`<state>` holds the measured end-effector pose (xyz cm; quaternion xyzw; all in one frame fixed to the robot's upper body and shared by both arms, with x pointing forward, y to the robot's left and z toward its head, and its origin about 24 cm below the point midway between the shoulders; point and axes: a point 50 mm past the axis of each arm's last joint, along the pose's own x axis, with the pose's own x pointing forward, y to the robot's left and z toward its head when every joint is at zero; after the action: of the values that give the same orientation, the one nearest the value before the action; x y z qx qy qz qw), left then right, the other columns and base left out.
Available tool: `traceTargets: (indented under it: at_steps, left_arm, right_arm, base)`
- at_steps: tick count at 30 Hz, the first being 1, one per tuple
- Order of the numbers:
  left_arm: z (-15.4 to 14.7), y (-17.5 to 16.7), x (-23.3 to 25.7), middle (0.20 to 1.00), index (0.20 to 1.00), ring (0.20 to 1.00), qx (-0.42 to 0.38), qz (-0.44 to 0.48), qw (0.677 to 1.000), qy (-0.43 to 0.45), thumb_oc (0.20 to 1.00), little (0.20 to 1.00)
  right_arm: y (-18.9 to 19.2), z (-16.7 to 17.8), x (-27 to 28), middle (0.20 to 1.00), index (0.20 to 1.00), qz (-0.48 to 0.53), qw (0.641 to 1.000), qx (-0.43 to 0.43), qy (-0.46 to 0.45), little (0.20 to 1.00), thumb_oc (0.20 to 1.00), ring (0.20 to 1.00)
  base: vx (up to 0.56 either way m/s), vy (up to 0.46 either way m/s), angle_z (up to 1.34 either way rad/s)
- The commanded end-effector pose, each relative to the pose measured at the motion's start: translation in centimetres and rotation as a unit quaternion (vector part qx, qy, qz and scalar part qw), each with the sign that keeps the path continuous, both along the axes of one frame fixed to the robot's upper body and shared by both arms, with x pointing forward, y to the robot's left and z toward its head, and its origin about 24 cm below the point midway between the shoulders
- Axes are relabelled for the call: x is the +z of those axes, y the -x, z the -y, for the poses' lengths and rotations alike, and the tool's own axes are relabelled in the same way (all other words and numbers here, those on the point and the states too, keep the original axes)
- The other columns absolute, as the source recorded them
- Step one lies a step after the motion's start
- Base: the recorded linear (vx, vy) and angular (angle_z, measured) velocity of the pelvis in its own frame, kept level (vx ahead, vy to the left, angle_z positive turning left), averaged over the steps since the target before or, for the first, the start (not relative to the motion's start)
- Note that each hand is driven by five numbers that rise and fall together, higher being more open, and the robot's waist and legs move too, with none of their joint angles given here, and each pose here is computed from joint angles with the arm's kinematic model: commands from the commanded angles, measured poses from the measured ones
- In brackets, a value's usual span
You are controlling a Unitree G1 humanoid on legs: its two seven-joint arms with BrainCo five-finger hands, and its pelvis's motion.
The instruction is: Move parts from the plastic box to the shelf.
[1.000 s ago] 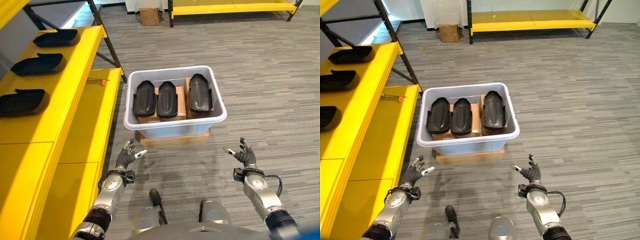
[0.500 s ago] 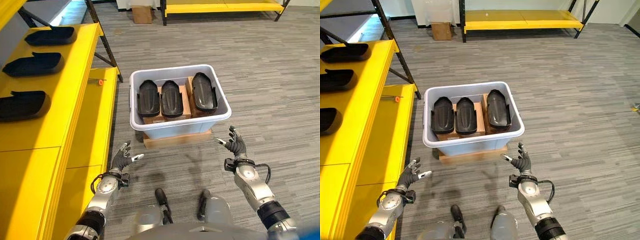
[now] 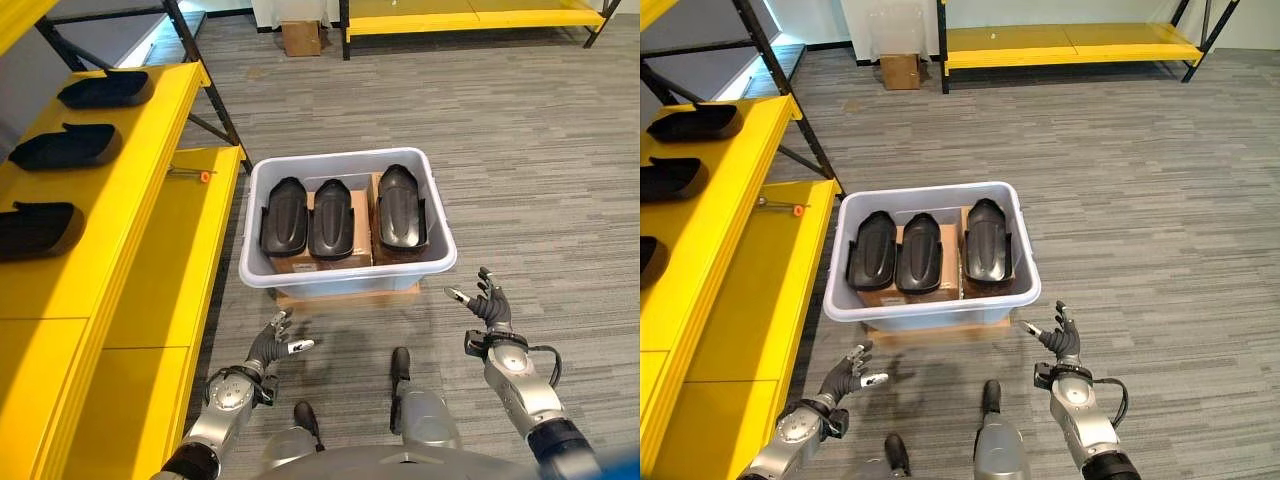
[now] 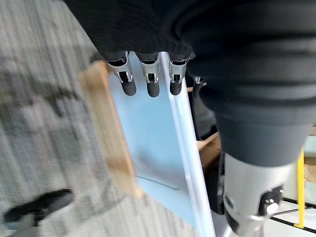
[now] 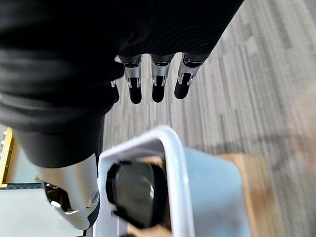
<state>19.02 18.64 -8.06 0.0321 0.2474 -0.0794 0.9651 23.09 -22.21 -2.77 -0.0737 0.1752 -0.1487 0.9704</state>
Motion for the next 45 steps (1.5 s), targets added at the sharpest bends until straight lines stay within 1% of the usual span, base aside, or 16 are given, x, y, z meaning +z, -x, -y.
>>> traceTargets:
  at_steps: [1,5,7,9,10,14,21,25,29,33,34,36,38,41,42,45]
  left_arm:
    - [-0.2,-2.6,2.4,1.0,1.0,1.0,-0.01,0.066,0.998,0.005,1.0,1.0]
    - [0.4,-3.6,2.8,1.0,1.0,1.0,-0.018,0.079,0.997,0.0,1.0,1.0]
    - [0.6,-4.1,3.1,1.0,1.0,1.0,-0.009,0.091,0.996,-0.004,1.0,1.0]
    - [0.4,-4.5,3.4,1.0,1.0,1.0,0.024,0.105,0.994,-0.02,1.0,1.0]
    - [0.0,-4.8,3.8,1.0,1.0,1.0,0.06,0.119,0.99,-0.034,1.0,1.0]
    - [-1.3,-5.3,5.1,1.0,1.0,1.0,0.107,0.163,0.98,-0.042,1.0,1.0]
    - [-3.5,-4.3,4.6,1.0,1.0,1.0,0.179,0.159,0.968,-0.073,1.0,1.0]
    - [-3.2,-4.6,4.4,1.0,1.0,1.0,0.169,0.15,0.971,-0.071,1.0,1.0]
    - [-3.2,-4.7,4.3,1.0,1.0,1.0,0.169,0.139,0.972,-0.081,1.0,1.0]
    - [-2.9,-4.8,4.6,1.0,1.0,1.0,0.169,0.147,0.971,-0.082,1.0,1.0]
    - [-2.8,-4.8,4.9,1.0,1.0,1.0,0.167,0.158,0.97,-0.077,1.0,1.0]
    - [-2.7,-5.0,5.4,1.0,1.0,1.0,0.164,0.169,0.969,-0.073,1.0,1.0]
    - [-2.6,-5.6,6.8,1.0,1.0,1.0,0.151,0.205,0.965,-0.067,1.0,1.0]
    - [-2.5,-6.3,8.2,1.0,1.0,1.0,0.142,0.238,0.959,-0.065,1.0,1.0]
    - [-2.4,-6.9,9.7,1.0,1.0,1.0,0.139,0.273,0.95,-0.064,1.0,1.0]
    - [-2.4,-7.9,13.2,1.0,1.0,1.0,0.146,0.353,0.922,-0.059,1.0,1.0]
  right_arm:
    - [-1.3,-0.1,1.9,1.0,1.0,0.053,0.998,0.011,0.01,1.0,1.0,1.0]
    - [-1.8,0.9,2.7,1.0,1.0,0.071,0.997,0.003,0.015,1.0,1.0,1.0]
    - [-1.8,1.2,2.9,1.0,1.0,0.077,0.997,-0.002,0.016,1.0,1.0,1.0]
    - [-1.6,1.5,3.0,1.0,1.0,0.079,0.997,-0.007,0.011,1.0,1.0,1.0]
    - [-1.4,1.5,3.0,1.0,1.0,0.082,0.997,-0.009,0.005,1.0,1.0,1.0]
    - [-1.1,1.5,3.3,1.0,1.0,0.093,0.996,-0.008,0.001,1.0,1.0,1.0]
    - [-1.2,0.6,3.0,1.0,1.0,0.081,0.996,0.02,-0.02,1.0,1.0,1.0]
    - [-1.2,0.2,2.6,1.0,1.0,0.073,0.997,0.02,-0.031,1.0,1.0,1.0]
    - [-1.4,-0.6,2.8,1.0,1.0,0.083,0.995,0.02,-0.046,1.0,1.0,1.0]
    - [-2.0,-1.2,3.8,1.0,1.0,0.116,0.992,0.03,-0.04,1.0,1.0,1.0]
    - [-2.6,-1.4,5.1,1.0,1.0,0.147,0.988,0.039,-0.029,1.0,1.0,1.0]
    - [-3.1,-1.5,6.1,1.0,1.0,0.176,0.983,0.043,-0.02,1.0,1.0,1.0]
    - [-4.2,-1.3,8.3,1.0,1.0,0.23,0.972,0.046,-0.008,1.0,1.0,1.0]
    - [-5.2,-1.0,10.3,1.0,1.0,0.271,0.961,0.048,0.007,1.0,1.0,1.0]
    - [-6.1,-1.1,12.3,1.0,1.0,0.304,0.951,0.05,0.021,1.0,1.0,1.0]
    - [-8.1,-1.5,16.2,1.0,1.0,0.357,0.932,0.03,0.062,1.0,1.0,1.0]
  base:
    - [0.12,-0.147,-0.02]
    - [0.15,-0.144,-0.02]
    - [0.14,-0.162,0.29]
    - [0.17,-0.178,0.28]
    - [0.14,-0.173,0.07]
    - [0.11,-0.102,0.15]
    - [0.16,0.308,0.06]
    - [0.07,0.263,-0.67]
    - [0.02,0.12,0.12]
    - [-0.02,0.059,0.07]
    - [-0.02,0.023,0.17]
    - [-0.04,-0.006,0.05]
    - [-0.05,-0.024,0.07]
    - [-0.05,-0.012,0.1]
    - [-0.09,-0.001,0.07]
    - [-0.08,-0.002,0.04]
